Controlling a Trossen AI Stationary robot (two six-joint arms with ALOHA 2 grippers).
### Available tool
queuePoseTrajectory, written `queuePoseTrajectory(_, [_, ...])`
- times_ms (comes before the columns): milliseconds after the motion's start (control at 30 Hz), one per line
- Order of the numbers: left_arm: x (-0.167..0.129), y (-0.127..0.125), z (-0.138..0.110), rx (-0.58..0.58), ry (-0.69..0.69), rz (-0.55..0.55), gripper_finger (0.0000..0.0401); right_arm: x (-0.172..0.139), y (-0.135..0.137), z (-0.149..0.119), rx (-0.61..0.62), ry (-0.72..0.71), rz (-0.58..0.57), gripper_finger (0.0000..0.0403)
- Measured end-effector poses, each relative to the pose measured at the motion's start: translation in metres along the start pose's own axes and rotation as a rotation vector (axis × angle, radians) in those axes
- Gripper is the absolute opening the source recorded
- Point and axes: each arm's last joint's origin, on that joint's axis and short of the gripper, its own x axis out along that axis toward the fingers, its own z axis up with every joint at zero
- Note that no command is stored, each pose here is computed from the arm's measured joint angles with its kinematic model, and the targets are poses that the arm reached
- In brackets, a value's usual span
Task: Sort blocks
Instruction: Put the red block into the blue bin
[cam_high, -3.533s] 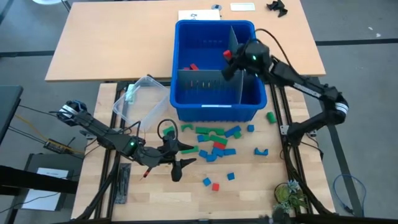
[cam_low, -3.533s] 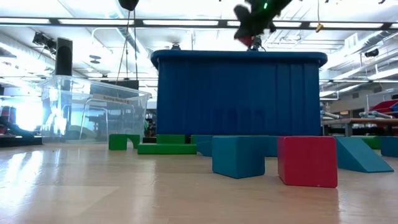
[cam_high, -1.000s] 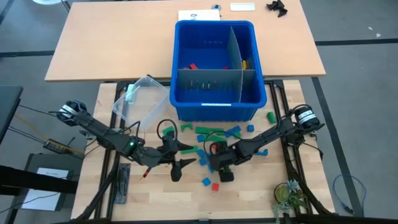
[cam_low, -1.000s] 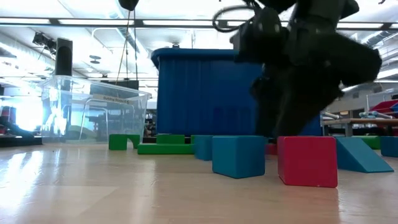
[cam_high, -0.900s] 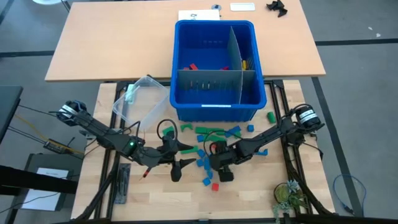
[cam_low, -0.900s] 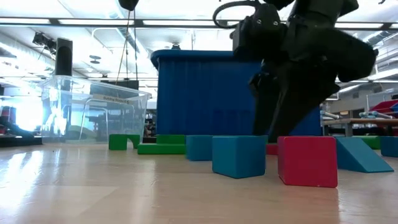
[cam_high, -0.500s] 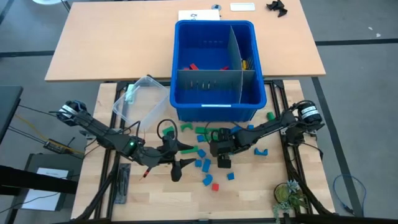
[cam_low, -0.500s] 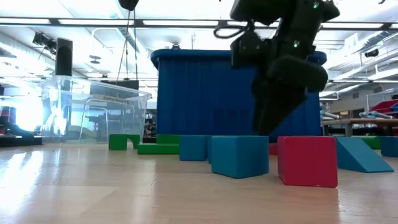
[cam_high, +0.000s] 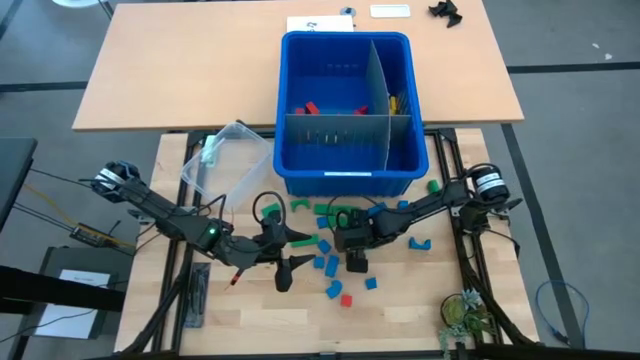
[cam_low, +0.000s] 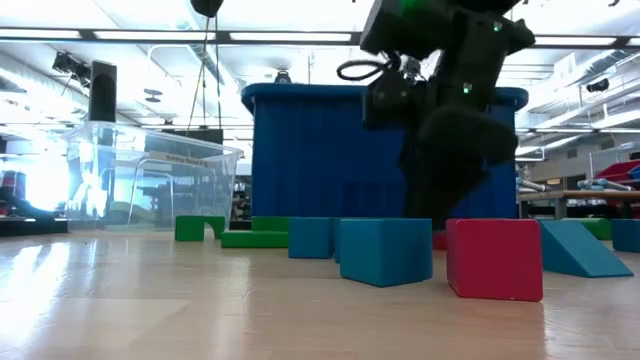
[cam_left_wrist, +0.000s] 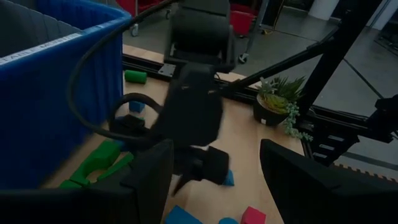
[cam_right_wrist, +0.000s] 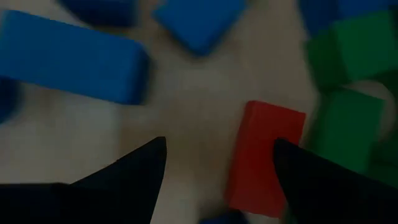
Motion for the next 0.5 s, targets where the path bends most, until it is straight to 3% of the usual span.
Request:
queuePoseTrajectory(167, [0.0, 0.0, 0.0, 0.0, 0.0, 0.0, 0.0248, -0.01, 0.012, -0.001, -0.03, -0.031, 0.033, 0.0291])
queuePoseTrajectory(300, [0.0, 0.0, 0.0, 0.0, 0.0, -0.001, 0.0248, -0.019, 0.011, -0.002, -0.022, -0.051, -0.031, 0.0291])
queuePoseTrajectory(500, [0.0, 0.0, 0.0, 0.0, 0.0, 0.0, 0.0248, -0.011, 0.005, -0.002, -0.05, -0.011, -0.011, 0.0291])
